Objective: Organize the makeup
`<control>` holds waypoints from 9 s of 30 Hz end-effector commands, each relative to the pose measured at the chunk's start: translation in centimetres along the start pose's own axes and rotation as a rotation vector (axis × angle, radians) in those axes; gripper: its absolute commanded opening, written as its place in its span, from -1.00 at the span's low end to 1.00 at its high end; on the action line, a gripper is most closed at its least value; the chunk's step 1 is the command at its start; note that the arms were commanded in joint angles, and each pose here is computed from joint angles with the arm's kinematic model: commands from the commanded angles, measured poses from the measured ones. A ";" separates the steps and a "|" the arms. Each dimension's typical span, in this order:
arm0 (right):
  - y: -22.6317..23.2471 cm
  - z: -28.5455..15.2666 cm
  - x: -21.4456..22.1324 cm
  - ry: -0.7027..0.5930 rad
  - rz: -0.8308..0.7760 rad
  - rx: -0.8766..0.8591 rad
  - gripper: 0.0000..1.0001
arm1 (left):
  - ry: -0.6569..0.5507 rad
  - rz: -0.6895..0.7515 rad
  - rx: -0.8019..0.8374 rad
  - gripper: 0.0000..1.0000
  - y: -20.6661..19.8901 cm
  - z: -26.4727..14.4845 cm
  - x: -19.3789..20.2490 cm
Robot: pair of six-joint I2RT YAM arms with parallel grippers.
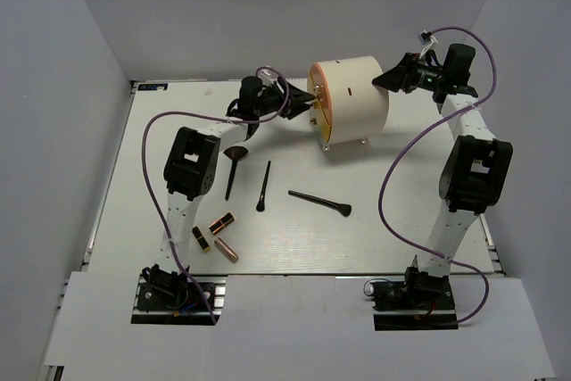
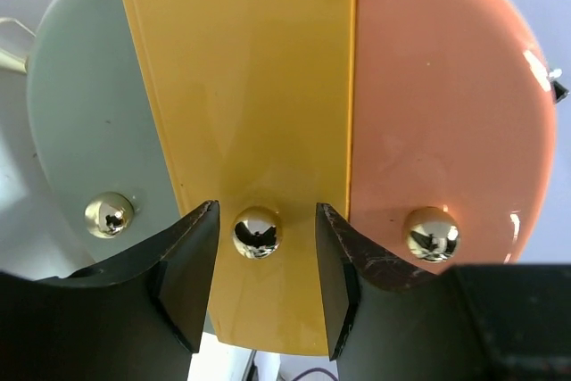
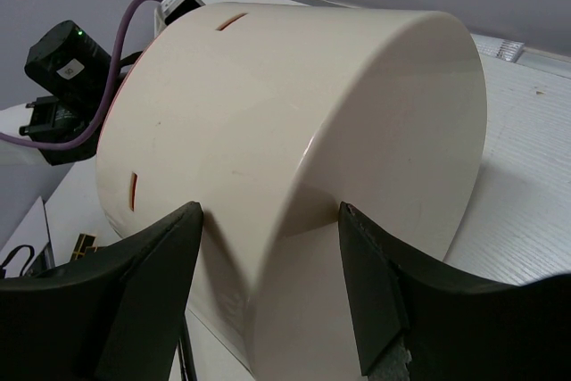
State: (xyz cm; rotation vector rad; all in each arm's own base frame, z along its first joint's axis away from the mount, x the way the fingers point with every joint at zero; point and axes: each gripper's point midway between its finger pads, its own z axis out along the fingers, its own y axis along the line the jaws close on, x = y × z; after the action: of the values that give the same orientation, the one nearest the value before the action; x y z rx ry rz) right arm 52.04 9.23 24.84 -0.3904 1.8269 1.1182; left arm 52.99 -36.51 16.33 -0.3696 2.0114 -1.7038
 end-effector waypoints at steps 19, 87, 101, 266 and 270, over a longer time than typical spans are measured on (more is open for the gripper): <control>0.2 -0.2 0.8 0.012 -0.006 0.017 0.34 | 0.079 -0.013 0.052 -0.05 -1.5 0.5 2.1; -0.6 -1.5 0.3 -0.006 -0.012 0.053 0.78 | -0.019 -0.031 0.033 0.56 -2.0 -7.8 -1.5; 0.1 -8.8 1.1 0.052 -0.139 0.175 0.78 | -0.172 0.180 -0.150 0.67 -5.5 -14.4 -6.2; 19.3 3.6 0.0 -0.072 -0.497 0.248 -0.39 | 0.195 0.539 -1.415 -0.12 18.2 -28.5 3.9; 18.2 2.8 -0.1 -0.076 -0.481 0.273 -0.39 | 0.194 0.542 -1.406 -0.44 18.0 -28.3 4.3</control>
State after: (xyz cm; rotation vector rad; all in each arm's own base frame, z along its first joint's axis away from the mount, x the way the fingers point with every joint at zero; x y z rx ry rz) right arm 41.97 21.94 32.15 -0.6079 1.7214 0.5236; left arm 37.80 -12.10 1.81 -0.0557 2.7421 0.0959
